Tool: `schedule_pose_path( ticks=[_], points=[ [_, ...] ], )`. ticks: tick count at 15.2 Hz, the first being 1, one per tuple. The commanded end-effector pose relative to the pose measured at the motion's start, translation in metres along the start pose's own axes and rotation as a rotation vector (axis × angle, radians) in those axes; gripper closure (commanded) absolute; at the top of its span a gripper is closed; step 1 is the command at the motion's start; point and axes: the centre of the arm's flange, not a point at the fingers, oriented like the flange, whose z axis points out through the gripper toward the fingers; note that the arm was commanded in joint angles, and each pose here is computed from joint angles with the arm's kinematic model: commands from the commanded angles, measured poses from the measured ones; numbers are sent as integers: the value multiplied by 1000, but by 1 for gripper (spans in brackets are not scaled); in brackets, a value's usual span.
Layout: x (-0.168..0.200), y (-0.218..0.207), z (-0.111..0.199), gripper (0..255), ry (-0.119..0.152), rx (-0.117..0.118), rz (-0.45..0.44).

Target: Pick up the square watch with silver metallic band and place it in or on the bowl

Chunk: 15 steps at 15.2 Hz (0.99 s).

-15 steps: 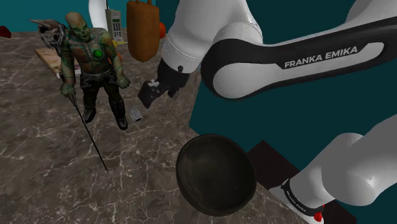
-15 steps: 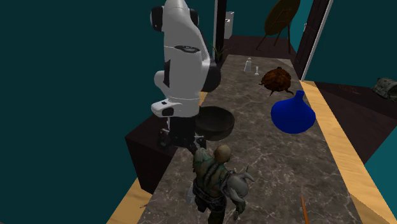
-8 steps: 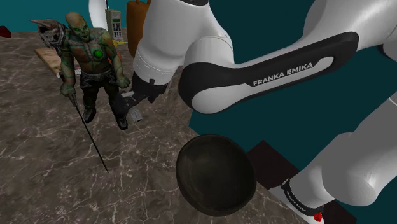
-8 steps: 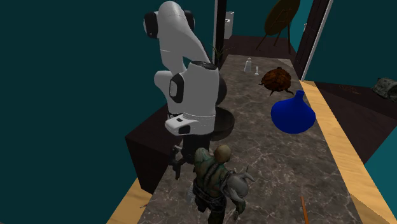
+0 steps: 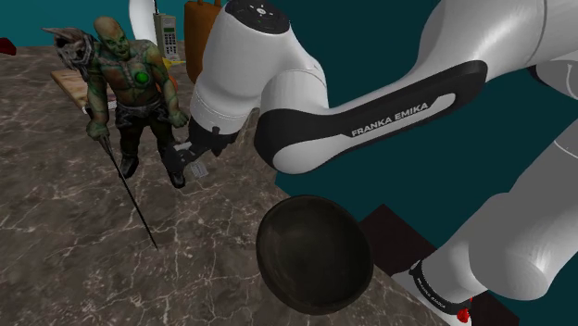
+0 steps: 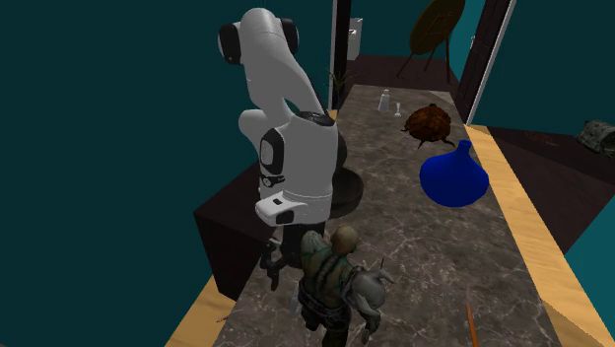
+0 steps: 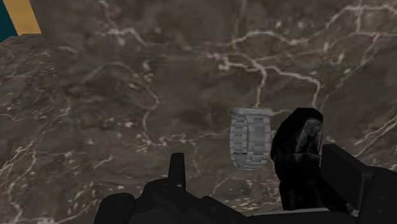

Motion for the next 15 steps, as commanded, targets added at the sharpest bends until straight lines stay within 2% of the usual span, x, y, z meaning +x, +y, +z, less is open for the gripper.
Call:
schedule_pose_path(
  ticks=[1,4,5,15],
  points=[
    [0,0,1,0,0,0,0],
    [0,0,1,0,0,0,0],
    [0,0,1,255,0,0,0],
    [2,0,-4,255,0,0,0]
  ],
)
